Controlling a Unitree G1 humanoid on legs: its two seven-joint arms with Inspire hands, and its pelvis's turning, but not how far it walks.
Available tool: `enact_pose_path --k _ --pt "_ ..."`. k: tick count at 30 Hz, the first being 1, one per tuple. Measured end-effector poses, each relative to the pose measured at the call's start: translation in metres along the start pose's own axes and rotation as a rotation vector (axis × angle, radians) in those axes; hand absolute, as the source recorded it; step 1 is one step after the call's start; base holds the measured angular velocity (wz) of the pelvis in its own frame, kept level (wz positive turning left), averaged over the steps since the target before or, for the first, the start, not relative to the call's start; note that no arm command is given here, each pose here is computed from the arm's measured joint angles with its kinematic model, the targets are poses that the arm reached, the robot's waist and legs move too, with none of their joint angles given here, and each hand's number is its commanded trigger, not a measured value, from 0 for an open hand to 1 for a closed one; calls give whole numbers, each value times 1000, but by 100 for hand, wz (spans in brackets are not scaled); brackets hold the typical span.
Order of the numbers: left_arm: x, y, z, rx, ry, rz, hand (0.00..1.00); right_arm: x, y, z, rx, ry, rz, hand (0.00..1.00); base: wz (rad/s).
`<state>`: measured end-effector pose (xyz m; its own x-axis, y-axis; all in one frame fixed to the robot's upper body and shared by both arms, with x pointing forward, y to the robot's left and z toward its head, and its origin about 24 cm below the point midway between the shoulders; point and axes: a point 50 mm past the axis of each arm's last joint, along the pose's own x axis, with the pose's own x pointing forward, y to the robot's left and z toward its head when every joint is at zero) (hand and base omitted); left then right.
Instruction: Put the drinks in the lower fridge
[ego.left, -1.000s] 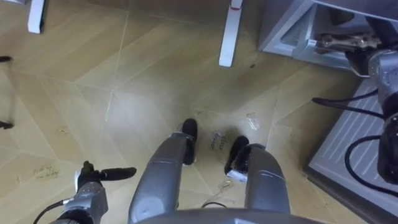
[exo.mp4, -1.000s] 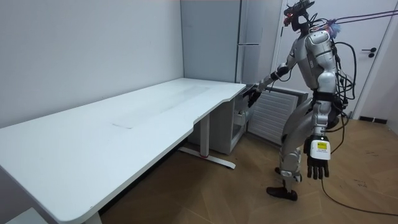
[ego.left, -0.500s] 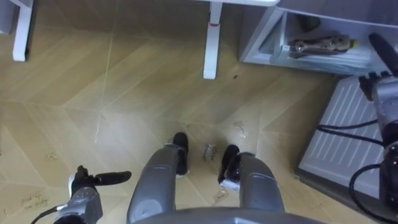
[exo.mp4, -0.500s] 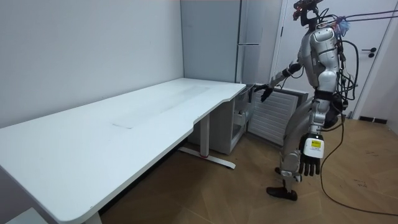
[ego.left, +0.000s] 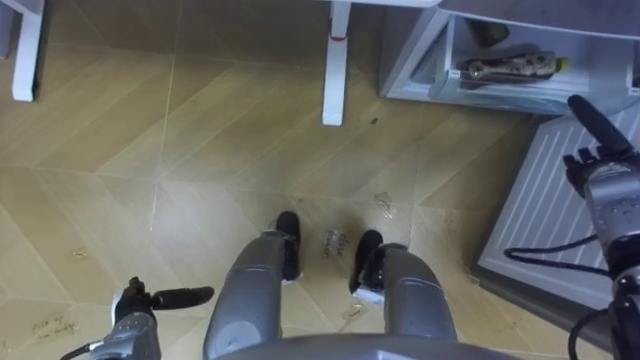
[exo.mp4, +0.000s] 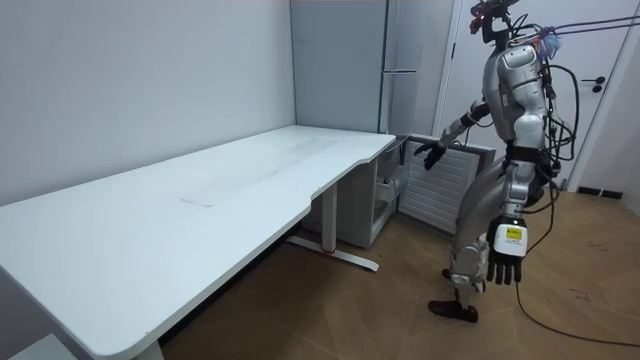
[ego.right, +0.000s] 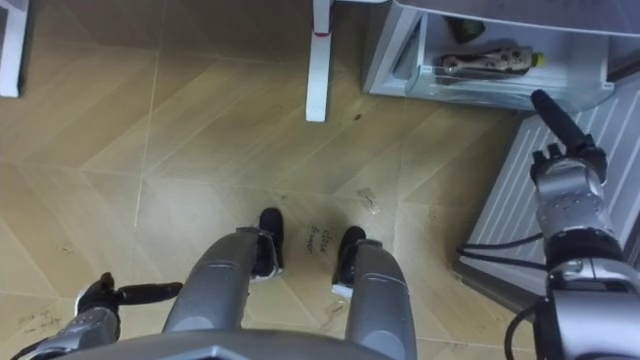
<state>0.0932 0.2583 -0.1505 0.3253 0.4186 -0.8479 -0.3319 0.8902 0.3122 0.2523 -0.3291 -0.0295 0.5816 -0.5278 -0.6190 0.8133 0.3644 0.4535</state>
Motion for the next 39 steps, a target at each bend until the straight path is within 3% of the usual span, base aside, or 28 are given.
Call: enact_pose_path --k 6,15,29,39 --pt "-1 -8 -1 60 2 -28 0 0 6 -14 54 58 8 0 0" --pt "-1 -9 7 25 -11 -4 0 0 64 12 222 48 86 0 4" --pt "-2 -10 20 11 -70 -5 0 -16 120 49 347 -2 286 0 10" --pt "-3 -10 22 47 -104 -12 0 -19 126 54 381 -2 290 0 0"
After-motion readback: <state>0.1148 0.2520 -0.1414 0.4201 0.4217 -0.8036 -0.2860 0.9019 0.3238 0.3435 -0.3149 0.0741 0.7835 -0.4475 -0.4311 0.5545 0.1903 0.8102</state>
